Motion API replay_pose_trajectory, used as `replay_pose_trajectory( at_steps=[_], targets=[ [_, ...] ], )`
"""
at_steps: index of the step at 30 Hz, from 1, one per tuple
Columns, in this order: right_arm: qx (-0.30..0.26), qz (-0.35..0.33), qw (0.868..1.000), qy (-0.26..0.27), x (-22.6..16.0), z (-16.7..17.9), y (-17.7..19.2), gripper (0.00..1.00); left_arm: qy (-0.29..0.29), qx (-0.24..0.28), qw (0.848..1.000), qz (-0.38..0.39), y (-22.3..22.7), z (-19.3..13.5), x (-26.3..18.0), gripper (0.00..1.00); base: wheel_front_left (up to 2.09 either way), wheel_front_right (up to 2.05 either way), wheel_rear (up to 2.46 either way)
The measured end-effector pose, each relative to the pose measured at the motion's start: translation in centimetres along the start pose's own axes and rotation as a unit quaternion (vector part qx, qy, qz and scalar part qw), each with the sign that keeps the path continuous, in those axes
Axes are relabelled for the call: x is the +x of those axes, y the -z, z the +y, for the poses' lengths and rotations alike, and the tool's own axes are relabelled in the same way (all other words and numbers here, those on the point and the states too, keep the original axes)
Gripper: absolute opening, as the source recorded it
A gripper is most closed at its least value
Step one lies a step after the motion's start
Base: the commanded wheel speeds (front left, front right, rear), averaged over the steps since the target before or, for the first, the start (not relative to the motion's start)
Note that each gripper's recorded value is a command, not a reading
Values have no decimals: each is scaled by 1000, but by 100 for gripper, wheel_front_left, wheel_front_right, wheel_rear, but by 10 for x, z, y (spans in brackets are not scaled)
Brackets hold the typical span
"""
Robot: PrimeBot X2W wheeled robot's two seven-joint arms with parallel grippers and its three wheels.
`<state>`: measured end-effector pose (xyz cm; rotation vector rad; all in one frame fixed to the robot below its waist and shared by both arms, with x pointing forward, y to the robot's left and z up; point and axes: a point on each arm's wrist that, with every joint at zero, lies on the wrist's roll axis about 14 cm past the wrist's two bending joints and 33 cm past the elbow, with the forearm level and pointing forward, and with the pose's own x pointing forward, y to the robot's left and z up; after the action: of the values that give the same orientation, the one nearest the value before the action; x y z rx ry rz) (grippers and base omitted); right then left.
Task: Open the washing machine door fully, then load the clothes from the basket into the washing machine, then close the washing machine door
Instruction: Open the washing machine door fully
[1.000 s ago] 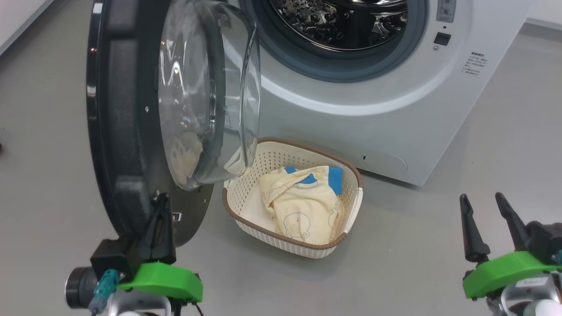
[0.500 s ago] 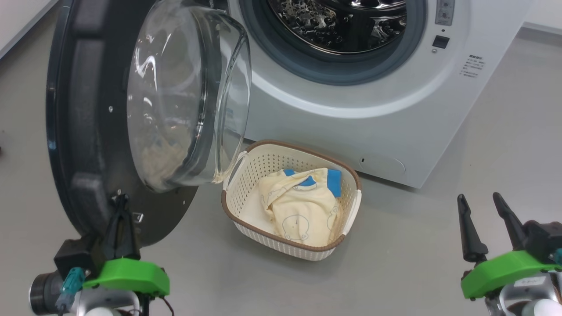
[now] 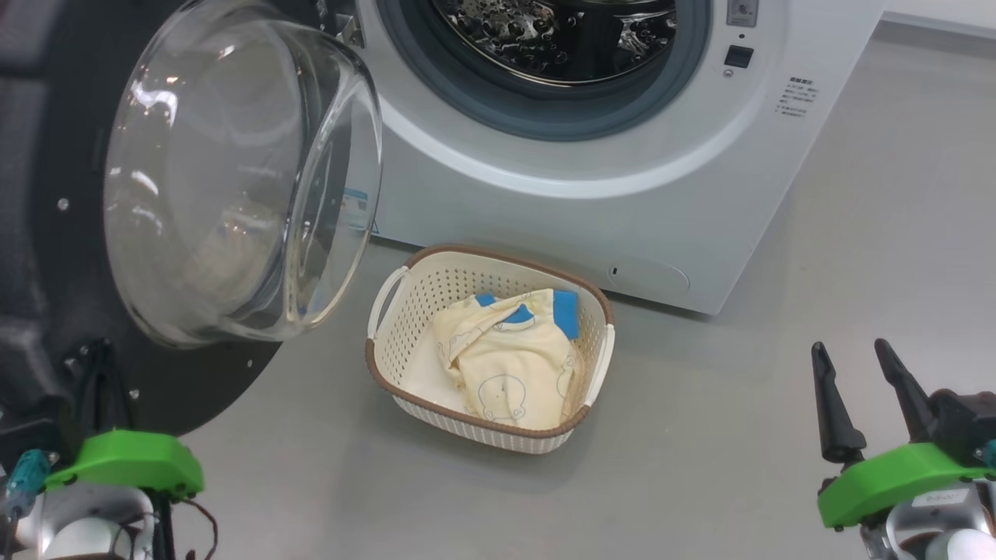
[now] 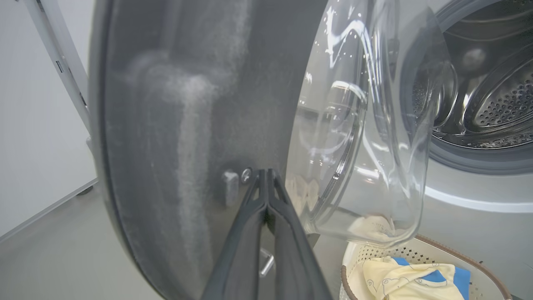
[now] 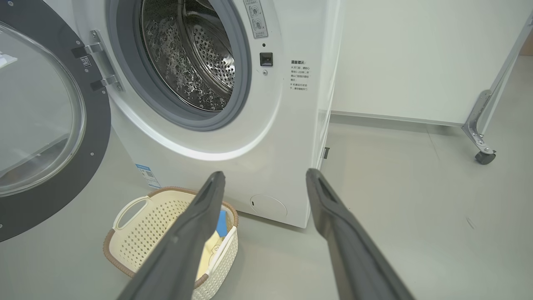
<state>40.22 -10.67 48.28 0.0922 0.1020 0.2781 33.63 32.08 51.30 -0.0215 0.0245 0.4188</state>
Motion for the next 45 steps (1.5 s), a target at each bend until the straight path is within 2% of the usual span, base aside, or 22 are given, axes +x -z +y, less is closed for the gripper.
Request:
replay_pose_trajectory(
  at_steps=[15, 27, 45],
  targets=[
    [3, 7, 1000, 21, -3, -14, 6, 100, -60, 7, 998, 14, 9, 43, 40, 0, 0, 0, 0],
    [3, 6, 1000, 26, -4, -18, 5, 100, -84, 8, 996, 13, 2, 70, 65, 0, 0, 0, 0],
    [4, 6, 999, 33, -7, -22, 5, 100, -93, -9, 996, -6, -8, 72, 74, 0, 0, 0, 0]
  ],
)
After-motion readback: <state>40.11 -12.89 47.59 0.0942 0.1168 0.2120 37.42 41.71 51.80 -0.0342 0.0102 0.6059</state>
